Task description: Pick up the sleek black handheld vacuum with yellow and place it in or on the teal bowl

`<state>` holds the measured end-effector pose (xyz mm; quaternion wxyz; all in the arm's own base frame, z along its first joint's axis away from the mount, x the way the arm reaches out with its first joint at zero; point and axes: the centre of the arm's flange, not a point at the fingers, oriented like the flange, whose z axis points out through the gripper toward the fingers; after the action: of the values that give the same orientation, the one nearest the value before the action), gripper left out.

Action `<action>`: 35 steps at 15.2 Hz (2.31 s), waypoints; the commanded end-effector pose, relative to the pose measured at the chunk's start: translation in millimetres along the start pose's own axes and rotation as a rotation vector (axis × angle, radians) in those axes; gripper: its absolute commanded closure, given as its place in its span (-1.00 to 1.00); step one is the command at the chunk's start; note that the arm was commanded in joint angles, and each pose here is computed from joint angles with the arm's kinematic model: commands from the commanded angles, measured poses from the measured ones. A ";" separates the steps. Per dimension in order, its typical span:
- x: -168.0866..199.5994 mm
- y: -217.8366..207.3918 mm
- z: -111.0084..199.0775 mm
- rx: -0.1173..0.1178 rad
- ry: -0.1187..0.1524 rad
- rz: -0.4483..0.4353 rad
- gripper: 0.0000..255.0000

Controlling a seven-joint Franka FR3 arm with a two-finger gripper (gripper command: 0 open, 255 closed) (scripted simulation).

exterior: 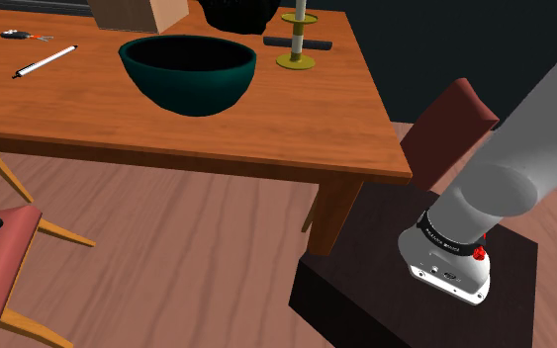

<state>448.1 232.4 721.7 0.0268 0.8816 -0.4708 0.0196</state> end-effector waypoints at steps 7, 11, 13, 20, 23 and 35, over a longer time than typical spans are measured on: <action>-54.1 -75.9 10.3 0.001 -0.001 0.003 1.00; -55.4 -76.5 31.4 0.001 -0.001 0.003 1.00; -56.0 -76.8 41.9 0.001 -0.001 0.003 1.00; -56.9 -77.3 55.9 0.001 -0.001 0.003 1.00; -56.9 -77.2 55.8 0.001 -0.001 0.003 1.00; -56.8 -77.2 5.9 0.001 -0.001 0.003 -1.00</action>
<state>480.6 323.2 707.8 0.0258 0.8810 -0.4720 0.0195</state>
